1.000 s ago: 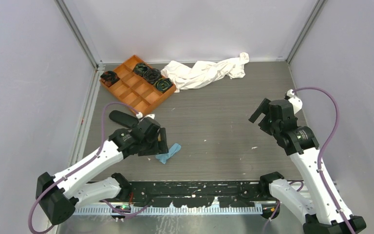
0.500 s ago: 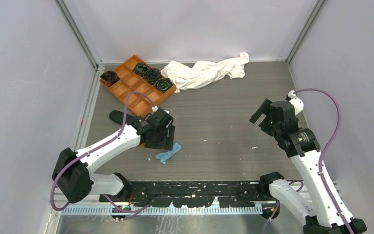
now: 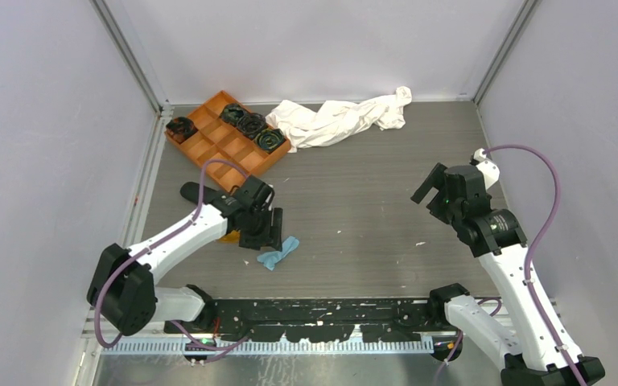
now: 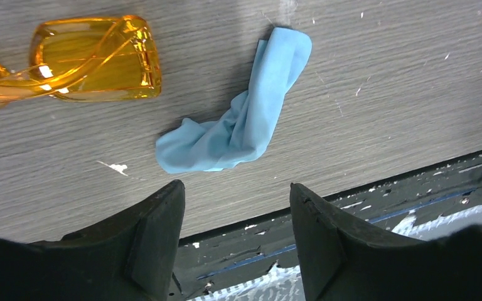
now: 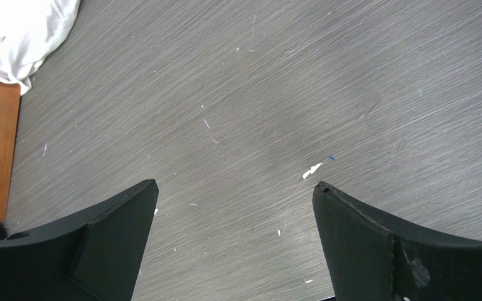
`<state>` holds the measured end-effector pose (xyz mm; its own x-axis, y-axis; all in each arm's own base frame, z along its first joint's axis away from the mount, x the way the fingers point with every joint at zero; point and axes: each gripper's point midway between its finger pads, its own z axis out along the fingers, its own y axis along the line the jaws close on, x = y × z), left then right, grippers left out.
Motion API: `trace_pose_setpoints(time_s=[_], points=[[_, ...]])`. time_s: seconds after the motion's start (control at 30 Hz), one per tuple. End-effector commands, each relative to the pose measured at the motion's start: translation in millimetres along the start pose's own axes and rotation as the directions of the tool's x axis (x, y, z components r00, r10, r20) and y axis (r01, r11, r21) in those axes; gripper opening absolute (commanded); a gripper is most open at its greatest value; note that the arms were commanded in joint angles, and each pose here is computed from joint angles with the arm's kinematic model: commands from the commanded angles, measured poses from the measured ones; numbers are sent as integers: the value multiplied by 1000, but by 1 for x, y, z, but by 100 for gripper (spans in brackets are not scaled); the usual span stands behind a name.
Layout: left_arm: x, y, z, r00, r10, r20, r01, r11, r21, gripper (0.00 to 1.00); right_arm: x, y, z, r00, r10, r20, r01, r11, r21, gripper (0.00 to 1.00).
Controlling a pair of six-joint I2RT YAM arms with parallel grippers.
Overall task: Organize the sunglasses
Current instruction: Pick up the glasses cleaning cloth from the center of the board.
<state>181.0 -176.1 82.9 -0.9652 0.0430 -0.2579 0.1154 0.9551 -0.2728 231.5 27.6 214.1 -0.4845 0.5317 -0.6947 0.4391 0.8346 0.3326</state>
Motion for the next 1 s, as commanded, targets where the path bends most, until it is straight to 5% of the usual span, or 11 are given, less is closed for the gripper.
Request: trace_pose_setpoints(time_s=[0.0,0.53,0.63,0.73,0.83,0.97], points=[[-1,-13,9,1000,-10,-9,11,998,67,60,-4,1,0,1000,21,17,-21,1000,-5,100],[-8,7,33,999,-50,14,51,997,-50,35,-1,-2,-1,1000,27,15,-27,1000,1,100],[-11,7,37,999,-49,1,49,997,-64,25,-1,-2,-2,999,30,15,-30,1000,-2,100],[-15,1,34,1000,-20,9,20,997,-81,2,-2,-3,-3,999,30,19,-30,1000,0,100],[-21,-11,21,996,80,38,-75,989,-128,0,-2,-5,-4,999,31,25,-32,999,8,100],[-23,-48,13,991,127,33,-127,992,-8,0,-2,-5,-3,999,37,27,-37,999,11,100]])
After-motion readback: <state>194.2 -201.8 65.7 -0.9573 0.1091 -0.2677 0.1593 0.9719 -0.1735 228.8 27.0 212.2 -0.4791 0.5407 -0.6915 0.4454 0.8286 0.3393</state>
